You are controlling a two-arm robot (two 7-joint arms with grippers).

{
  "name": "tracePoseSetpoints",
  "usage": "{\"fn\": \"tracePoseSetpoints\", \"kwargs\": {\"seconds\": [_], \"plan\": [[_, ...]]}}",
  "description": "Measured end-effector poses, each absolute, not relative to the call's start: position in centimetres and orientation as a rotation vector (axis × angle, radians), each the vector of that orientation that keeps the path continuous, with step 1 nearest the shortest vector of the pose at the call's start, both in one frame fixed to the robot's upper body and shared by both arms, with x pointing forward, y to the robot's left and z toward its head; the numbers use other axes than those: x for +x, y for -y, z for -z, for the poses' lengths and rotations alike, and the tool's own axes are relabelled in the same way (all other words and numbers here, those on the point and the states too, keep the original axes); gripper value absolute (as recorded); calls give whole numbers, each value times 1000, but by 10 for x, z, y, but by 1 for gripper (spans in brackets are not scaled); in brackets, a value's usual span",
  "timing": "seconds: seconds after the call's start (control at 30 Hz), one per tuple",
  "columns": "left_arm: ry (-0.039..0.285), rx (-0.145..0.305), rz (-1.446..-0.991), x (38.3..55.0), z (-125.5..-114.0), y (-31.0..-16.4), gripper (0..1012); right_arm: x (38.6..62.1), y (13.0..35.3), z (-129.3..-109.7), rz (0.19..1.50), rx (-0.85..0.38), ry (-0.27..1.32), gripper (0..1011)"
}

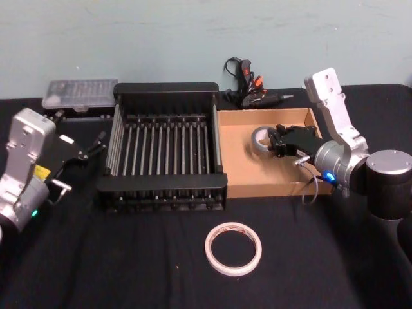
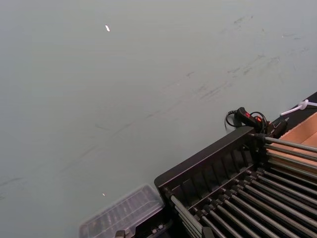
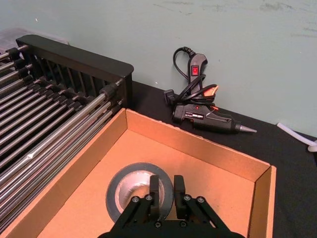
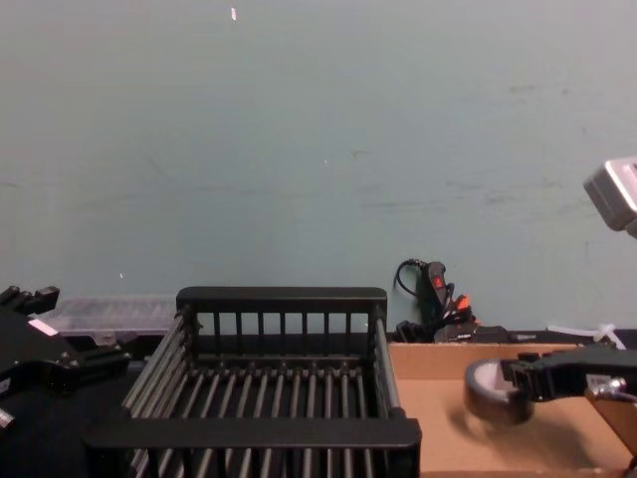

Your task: Pick up the white tape and place it into the black box , Pick up the silver tape and place it into the brown box.

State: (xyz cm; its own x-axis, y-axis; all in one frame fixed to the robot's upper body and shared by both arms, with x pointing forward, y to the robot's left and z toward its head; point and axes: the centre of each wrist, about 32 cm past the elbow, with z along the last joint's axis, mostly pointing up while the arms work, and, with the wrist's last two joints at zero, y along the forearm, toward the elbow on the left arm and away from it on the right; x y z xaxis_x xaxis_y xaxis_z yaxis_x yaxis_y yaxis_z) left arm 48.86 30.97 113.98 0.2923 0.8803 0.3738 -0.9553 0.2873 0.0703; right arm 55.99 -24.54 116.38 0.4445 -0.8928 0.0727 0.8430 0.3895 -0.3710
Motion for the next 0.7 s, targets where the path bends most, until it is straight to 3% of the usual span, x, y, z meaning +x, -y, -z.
{"fn": "tracePoseSetpoints", "kwargs": {"seconds": [0.7], "plan": [[285, 304, -1248, 489, -1140, -310, 1001, 559, 246, -1164, 1108, -377, -148, 799]]}}
